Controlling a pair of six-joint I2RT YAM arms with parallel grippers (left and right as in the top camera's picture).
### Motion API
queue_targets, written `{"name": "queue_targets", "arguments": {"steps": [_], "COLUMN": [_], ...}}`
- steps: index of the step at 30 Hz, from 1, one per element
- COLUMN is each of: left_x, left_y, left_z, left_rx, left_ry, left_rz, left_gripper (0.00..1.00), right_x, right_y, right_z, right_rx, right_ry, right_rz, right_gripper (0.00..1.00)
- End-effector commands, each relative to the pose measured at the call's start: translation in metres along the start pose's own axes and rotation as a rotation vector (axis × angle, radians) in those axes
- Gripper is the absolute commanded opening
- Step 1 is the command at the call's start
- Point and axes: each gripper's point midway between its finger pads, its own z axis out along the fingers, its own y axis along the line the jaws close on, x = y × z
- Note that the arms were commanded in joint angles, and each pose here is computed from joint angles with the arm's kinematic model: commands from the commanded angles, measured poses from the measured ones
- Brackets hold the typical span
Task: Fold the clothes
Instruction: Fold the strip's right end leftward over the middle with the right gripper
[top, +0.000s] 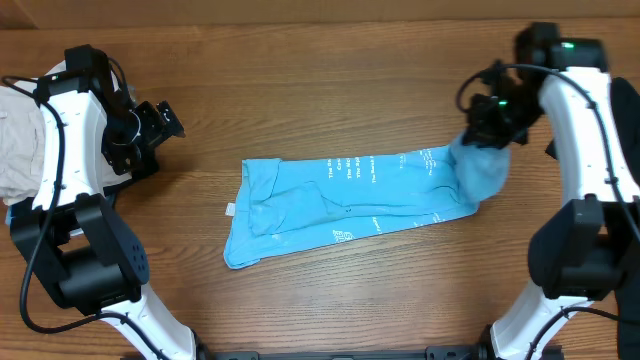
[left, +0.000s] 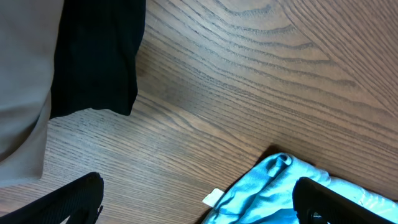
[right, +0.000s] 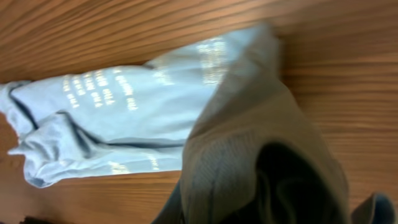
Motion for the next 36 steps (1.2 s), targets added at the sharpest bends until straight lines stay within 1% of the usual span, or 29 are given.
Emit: {"name": "queue_targets", "arguments": {"steps": [1,7,12,15,16,17,18,19,20,22,25,27,29,30,31,32,33,34,36], "left_x": [0.000,0.000,0.000,0.000,0.000,0.000,0.000,0.000,0.000,0.000,0.000,0.000,0.000,0.000,0.000,0.000,0.000,0.000,0.000], "left_y": [-0.002,-0.002,-0.002,-0.002,-0.002,-0.002,-0.002,-0.002,-0.002,-0.002,-0.002,-0.002,-0.002,-0.002,-0.002,-0.002,-0.002,-0.002,-0.002], "left_z": [0.003,0.003,0.003,0.003,0.003,0.003,0.003,0.003,0.003,0.003,0.003,0.003,0.003,0.003,0.003,0.003,0.003,0.003,0.003], "left_rx": [0.010,0.010,0.010,0.010,0.010,0.010,0.010,0.010,0.010,0.010,0.010,0.010,0.010,0.010,0.010,0.010,0.010,0.010,0.010], "left_ry": [0.009,0.009,0.008,0.009,0.009,0.009,0.009,0.009,0.009,0.009,0.009,0.009,0.009,0.009,0.009,0.009,0.008,0.009,0.009], "left_rz": [0.000,0.000,0.000,0.000,0.000,0.000,0.000,0.000,0.000,0.000,0.000,0.000,0.000,0.000,0.000,0.000,0.000,0.000,0.000], "left_gripper": [1.00,1.00,1.00,1.00,1.00,1.00,1.00,1.00,1.00,1.00,1.00,1.00,1.00,1.00,1.00,1.00,1.00,1.00,1.00], "right_x": [0.016,0.044,0.063,0.071,0.071,0.071,0.071,0.070,0.068,0.066,0.067,0.060,0.054,0.053,0.051,0.049,0.048,0.048,0.052], "right_y": [0.049,0.103,0.129,0.139,0.143,0.145,0.147,0.148,0.148,0.144,0.136,0.130,0.124,0.117,0.110,0.098,0.089,0.084,0.078], "right_z": [0.024,0.081,0.129,0.139,0.140,0.141,0.141,0.140,0.134,0.119,0.095,0.080,0.073,0.072,0.071,0.071,0.072,0.074,0.081], "right_rx": [-0.012,-0.011,-0.030,-0.038,-0.042,-0.045,-0.047,-0.049,-0.051,-0.042,-0.021,-0.020,-0.023,-0.014,0.006,0.045,0.078,0.091,0.100], "right_ry": [0.040,0.077,0.063,0.058,0.053,0.048,0.043,0.040,0.043,0.060,0.091,0.068,0.049,0.054,0.058,0.061,0.061,0.065,0.083], "right_rz": [-0.049,-0.212,-0.336,-0.379,-0.389,-0.395,-0.401,-0.401,-0.393,-0.418,-0.472,-0.449,-0.427,-0.409,-0.395,-0.378,-0.367,-0.351,-0.334], "right_gripper": [0.04,0.04,0.04,0.04,0.06,0.22,0.35,0.40,0.42,0.53,0.56,0.57,0.56,0.54,0.49,0.25,0.10,0.05,0.04]}}
